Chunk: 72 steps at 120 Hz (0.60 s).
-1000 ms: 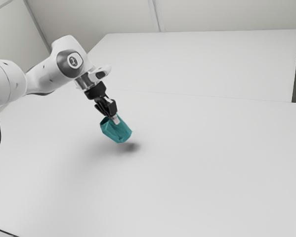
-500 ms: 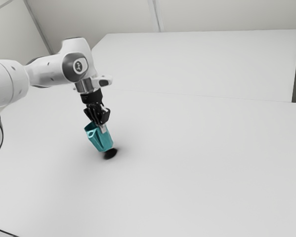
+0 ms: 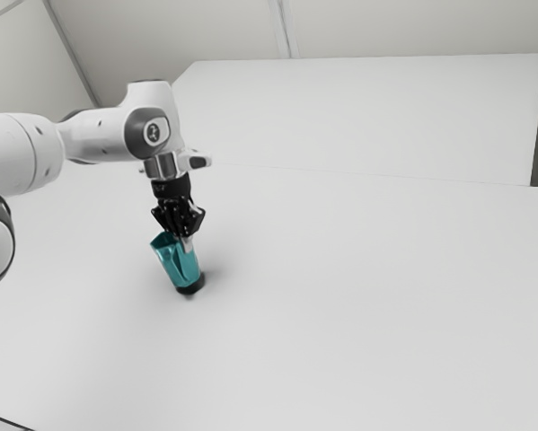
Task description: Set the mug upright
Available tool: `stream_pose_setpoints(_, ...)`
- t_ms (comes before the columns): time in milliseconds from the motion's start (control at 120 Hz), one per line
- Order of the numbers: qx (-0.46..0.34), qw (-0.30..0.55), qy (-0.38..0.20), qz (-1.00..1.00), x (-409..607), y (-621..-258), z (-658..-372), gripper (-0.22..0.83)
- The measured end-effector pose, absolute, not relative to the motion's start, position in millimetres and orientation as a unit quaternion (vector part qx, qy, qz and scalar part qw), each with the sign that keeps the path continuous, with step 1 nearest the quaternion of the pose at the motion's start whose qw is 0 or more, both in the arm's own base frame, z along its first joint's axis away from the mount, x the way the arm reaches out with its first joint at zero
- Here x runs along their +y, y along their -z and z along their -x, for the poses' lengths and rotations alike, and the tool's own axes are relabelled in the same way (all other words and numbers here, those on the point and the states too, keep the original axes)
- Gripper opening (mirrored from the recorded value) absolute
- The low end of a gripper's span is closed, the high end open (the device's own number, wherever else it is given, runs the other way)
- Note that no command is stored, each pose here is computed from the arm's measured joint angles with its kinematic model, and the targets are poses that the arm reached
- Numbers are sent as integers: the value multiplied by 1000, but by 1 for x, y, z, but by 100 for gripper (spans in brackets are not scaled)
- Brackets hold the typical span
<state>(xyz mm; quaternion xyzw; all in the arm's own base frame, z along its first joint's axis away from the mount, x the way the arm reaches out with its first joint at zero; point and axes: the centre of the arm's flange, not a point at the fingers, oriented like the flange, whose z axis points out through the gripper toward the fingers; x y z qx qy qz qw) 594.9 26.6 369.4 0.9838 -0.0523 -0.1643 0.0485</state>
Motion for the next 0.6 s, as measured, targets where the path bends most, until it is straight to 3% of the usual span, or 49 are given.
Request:
stream_pose_setpoints(275,-28,45,171,-984,24,-359,-596,-12)
stream_pose_setpoints(500,-15,45,170,-984,21,-359,-596,12)
stream_pose_setpoints(600,-12,45,169,-985,17,-361,-597,28)
